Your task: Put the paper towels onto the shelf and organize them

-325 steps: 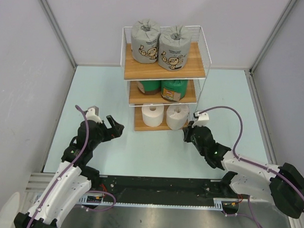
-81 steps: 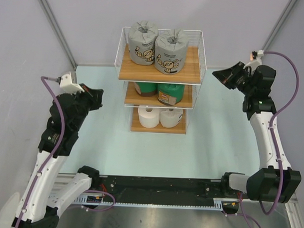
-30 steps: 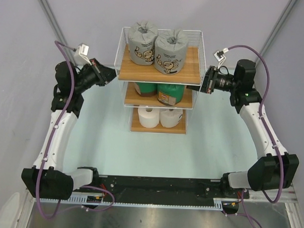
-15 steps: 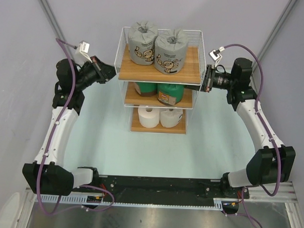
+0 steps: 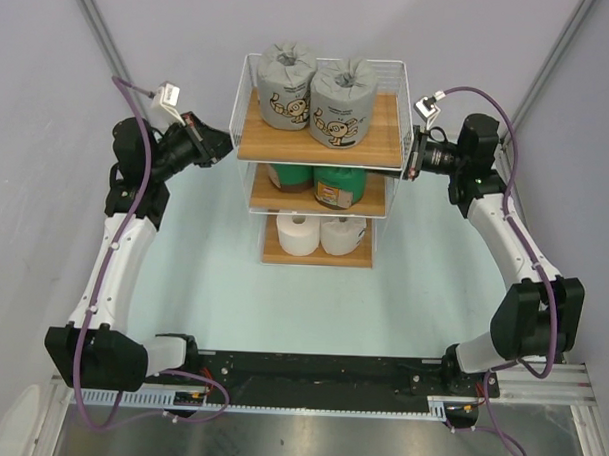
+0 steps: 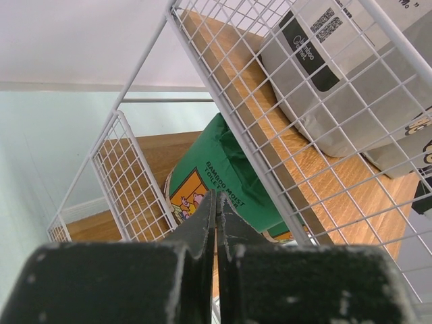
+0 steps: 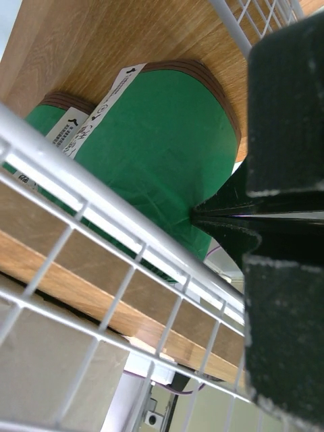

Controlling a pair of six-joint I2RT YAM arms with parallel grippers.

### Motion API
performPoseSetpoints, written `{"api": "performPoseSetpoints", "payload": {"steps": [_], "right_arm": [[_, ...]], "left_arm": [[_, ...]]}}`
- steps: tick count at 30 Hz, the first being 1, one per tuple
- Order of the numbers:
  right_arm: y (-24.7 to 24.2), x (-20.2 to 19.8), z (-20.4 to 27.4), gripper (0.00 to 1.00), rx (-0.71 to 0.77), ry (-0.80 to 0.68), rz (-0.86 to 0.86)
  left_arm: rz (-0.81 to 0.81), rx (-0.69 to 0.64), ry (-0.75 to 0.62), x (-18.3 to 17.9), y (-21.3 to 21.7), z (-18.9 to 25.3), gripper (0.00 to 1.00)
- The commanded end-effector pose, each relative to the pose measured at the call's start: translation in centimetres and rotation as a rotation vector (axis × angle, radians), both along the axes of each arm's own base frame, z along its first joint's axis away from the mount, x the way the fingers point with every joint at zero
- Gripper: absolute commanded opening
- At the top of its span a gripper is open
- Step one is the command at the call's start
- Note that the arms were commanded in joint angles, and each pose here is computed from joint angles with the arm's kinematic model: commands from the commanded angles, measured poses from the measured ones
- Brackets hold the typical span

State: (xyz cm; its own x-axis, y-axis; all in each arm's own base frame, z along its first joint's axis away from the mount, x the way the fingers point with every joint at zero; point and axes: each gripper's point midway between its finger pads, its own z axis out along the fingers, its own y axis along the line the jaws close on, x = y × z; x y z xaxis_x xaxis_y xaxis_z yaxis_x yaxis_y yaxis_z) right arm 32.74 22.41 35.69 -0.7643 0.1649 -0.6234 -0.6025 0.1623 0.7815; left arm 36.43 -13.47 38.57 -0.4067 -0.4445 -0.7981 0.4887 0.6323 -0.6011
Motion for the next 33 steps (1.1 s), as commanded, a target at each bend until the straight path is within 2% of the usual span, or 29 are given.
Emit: {"api": "performPoseSetpoints", "payload": {"steps": [1, 14, 33], "right_arm": [[0.5, 0.1, 2.0, 0.00, 0.021, -0.071, 0.013], [0.4, 0.1, 2.0, 0.00, 0.021, -0.073, 0.013], [-0.2, 0.4, 1.9, 0.00, 0.018, -0.065, 0.001]], "left_arm": [[-0.033, -0.019, -0.070, -0.3, -0.3, 2.6, 0.00], [-0.039, -0.030, -0.021, 2.4, -0.9, 1.3, 0.00], [-0.110, 0.026, 0.010, 3.7, -5.2, -0.3, 0.01]]}}
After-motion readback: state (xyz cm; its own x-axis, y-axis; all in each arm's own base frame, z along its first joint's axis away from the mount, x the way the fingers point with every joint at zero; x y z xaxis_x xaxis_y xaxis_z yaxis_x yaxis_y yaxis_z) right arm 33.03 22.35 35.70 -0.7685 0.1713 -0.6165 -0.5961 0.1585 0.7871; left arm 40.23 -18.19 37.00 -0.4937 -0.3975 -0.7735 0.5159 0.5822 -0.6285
